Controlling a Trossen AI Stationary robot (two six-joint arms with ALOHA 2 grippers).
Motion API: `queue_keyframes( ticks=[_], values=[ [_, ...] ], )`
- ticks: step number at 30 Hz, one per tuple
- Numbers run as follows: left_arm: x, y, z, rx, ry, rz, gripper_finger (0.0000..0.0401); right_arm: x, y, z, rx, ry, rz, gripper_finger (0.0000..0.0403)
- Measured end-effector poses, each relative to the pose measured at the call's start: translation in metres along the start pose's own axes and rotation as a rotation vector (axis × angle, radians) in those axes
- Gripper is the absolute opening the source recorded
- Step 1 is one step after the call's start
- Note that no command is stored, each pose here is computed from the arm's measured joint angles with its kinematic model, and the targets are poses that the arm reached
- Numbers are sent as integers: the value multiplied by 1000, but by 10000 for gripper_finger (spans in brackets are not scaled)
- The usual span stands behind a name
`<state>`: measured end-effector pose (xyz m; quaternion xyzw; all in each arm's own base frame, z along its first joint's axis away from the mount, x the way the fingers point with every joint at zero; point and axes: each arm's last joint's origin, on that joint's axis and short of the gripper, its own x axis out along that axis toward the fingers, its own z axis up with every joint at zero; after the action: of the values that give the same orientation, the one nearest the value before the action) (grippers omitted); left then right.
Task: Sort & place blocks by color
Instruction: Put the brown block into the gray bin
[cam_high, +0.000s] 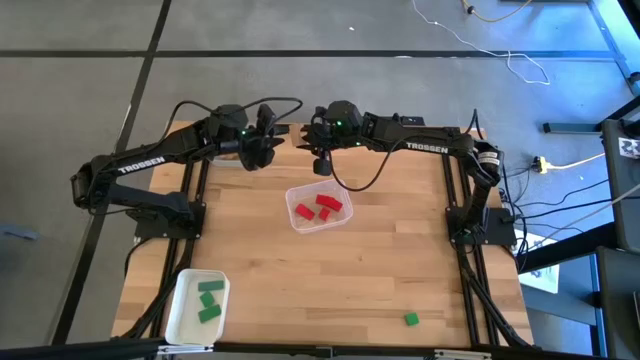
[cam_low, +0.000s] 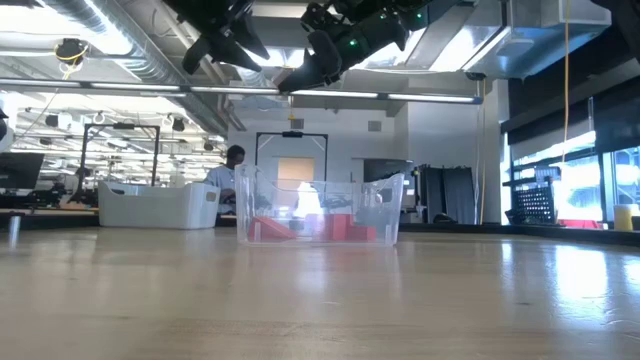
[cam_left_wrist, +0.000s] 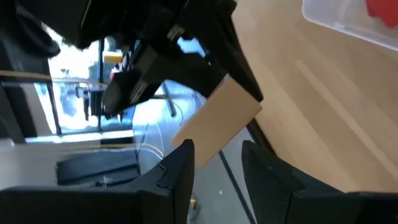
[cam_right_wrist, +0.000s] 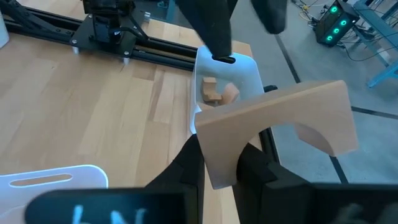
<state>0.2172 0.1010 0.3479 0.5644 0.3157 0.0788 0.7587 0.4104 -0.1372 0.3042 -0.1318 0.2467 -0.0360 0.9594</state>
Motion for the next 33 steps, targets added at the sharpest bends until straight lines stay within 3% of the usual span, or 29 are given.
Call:
queue_keyframes(
  ticks=[9, 16, 19, 23, 33],
  values=[
    [0, 0, 0, 131, 10, 5, 125, 0, 2, 1, -49, -31, 75, 48],
    [0, 1, 0, 111, 5, 15, 125, 0, 1, -5, -230, 112, -96, 48],
    [0, 8, 1, 8, -12, 78, 125, 0, 2, -7, -329, 209, -189, 48],
    [-1, 18, 0, -215, -93, 158, 125, 0, 9, -8, -488, 324, -257, 48],
    [2, 21, -12, -777, -215, 89, 125, -1, 30, 0, -746, 501, -382, 48]
  ],
)
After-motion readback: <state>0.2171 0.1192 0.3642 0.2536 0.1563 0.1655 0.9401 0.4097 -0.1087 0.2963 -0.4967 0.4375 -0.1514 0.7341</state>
